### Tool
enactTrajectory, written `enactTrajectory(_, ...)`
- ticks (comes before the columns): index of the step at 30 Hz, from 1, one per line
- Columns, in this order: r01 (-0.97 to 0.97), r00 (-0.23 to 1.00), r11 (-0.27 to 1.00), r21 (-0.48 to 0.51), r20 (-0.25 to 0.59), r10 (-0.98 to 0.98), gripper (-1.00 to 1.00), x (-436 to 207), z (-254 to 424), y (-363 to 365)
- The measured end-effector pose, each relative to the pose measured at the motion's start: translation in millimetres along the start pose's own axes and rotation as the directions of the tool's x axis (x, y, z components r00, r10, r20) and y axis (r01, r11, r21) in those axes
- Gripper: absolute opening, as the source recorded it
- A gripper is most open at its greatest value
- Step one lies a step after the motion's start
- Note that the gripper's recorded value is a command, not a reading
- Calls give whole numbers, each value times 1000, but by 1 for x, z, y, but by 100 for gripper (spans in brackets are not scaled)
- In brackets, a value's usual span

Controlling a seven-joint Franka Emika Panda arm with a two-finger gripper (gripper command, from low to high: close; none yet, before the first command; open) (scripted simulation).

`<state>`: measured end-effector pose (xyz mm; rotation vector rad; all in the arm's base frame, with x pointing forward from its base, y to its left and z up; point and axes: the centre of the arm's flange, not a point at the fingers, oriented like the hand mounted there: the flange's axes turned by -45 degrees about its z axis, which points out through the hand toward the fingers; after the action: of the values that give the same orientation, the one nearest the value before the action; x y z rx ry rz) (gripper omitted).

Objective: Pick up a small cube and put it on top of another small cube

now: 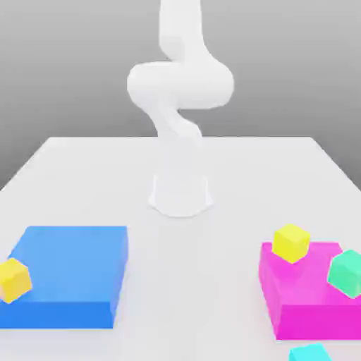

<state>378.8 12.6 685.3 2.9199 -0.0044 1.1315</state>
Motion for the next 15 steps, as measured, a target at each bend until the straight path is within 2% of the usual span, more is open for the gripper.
enactTrajectory(7,52,984,999,-12,169,-49,0,1,118,-40)
enactTrajectory(15,111,932,994,12,347,-108,0,-35,248,-87)
